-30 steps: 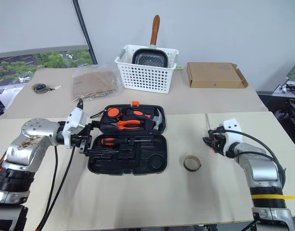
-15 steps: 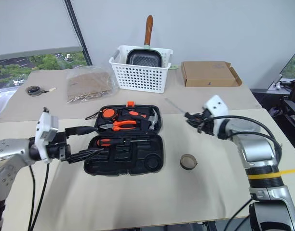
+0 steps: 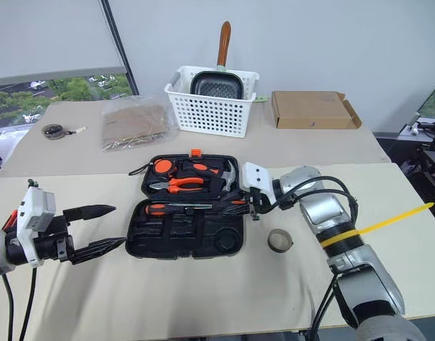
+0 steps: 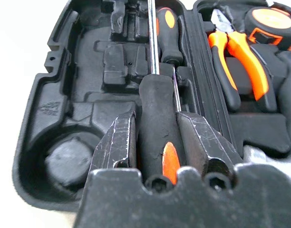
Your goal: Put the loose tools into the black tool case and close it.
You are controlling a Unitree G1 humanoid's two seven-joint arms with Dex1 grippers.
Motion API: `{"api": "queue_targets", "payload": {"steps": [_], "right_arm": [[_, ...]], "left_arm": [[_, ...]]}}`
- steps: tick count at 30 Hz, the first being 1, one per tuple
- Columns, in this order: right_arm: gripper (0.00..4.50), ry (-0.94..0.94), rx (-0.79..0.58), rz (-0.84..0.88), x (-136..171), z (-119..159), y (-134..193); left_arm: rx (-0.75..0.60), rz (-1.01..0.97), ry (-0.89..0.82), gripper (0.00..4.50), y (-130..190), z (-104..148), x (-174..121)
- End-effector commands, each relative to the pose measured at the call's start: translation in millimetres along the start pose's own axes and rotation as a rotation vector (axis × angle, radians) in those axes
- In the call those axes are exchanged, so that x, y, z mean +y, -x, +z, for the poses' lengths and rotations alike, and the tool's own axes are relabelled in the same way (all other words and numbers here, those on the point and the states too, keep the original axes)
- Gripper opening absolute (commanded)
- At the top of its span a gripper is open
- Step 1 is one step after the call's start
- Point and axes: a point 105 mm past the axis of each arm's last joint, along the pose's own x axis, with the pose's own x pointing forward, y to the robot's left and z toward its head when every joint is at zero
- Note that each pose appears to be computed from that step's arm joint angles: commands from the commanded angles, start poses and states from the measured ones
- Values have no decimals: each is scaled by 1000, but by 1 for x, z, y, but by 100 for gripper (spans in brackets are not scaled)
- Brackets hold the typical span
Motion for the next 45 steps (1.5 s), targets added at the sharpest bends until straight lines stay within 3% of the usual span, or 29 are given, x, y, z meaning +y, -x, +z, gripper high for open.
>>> {"api": "queue_targets", "payload": {"steps": [1, 6, 7, 14, 15, 27, 30, 36, 40, 41, 45], "right_arm": [[100, 60, -15, 6, -5, 10, -1], [100, 49, -16, 14, -4, 9, -7], [200, 49, -18, 16, -3, 8, -8], [425, 47, -41, 18, -4, 10, -17], [439, 50, -41, 21, -4, 10, -18], [439, 43, -170, -73, -19, 33, -18], [372, 36, -175, -159, -32, 33, -21], [158, 43, -81, -241, -44, 18, -28], [21, 66, -33, -204, -36, 10, -38], [4, 71, -30, -190, -34, 10, -41], [4, 138, -4, -110, -18, 7, -53]], "left_arm": [[-13, 5, -46, 450, 3, 12, -1], [-22, 5, -47, 450, 1, 14, -1], [-22, 4, -49, 450, 0, 14, -1], [-22, 2, -52, 450, -3, 15, -1], [-22, 1, -52, 450, -3, 14, -1], [-24, 3, -48, 450, -6, 13, -2], [-23, 3, -52, 450, -6, 13, -1], [-19, 1, -55, 450, -7, 14, -1], [-17, -2, -57, 450, -7, 14, 0], [-17, -2, -57, 450, -7, 14, 0], [-18, -4, -59, 450, -8, 15, 1]]}}
